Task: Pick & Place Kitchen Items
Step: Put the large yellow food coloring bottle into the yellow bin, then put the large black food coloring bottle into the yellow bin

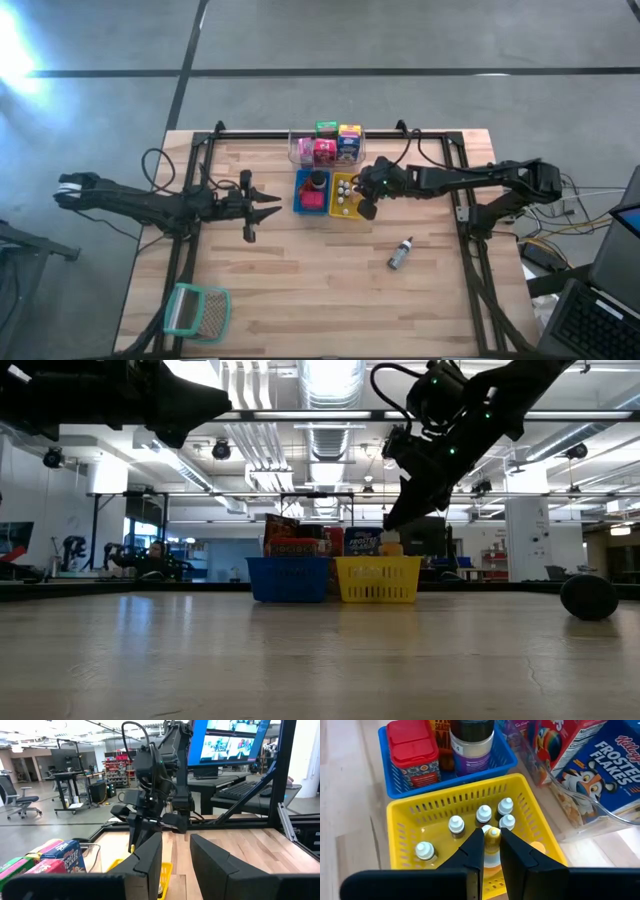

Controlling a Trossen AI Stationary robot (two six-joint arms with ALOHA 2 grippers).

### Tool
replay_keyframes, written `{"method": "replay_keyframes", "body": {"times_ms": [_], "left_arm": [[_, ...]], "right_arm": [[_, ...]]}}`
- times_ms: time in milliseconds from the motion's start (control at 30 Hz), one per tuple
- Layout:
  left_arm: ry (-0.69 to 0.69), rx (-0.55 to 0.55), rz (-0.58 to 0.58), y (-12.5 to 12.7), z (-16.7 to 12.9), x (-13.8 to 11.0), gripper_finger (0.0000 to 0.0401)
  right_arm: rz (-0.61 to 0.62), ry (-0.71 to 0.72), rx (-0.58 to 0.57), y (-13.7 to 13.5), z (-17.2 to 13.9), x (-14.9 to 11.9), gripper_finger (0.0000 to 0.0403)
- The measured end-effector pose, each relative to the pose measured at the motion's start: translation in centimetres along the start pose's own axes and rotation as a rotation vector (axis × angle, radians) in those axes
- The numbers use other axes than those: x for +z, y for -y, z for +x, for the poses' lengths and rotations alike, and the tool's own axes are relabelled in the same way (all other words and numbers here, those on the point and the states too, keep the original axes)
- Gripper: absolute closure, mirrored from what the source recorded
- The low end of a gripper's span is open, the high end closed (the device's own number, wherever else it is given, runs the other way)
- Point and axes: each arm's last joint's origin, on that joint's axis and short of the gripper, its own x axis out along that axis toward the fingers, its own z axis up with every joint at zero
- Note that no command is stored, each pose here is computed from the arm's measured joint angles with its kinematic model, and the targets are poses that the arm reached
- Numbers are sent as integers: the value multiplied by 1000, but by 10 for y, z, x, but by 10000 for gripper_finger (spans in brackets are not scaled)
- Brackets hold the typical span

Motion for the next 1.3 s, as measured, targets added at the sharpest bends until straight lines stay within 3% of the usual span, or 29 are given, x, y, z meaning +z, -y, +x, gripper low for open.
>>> {"method": "replay_keyframes", "body": {"times_ms": [300, 800, 1167, 1300], "left_arm": [[0, 0, 2, 0, 0, 0, 293], [0, -1, 3, 0, 0, 0, 293], [-9, -1, -5, 0, 0, -1, 293], [-61, 98, -81, -2, 0, -6, 293]], "right_arm": [[-13, 3, -2, 1, 1, 0, 358], [-26, 19, -3, 2, -5, 3, 259], [-20, 200, 19, 6, -60, 27, 232], [3, 180, 34, 6, -88, 29, 235]]}}
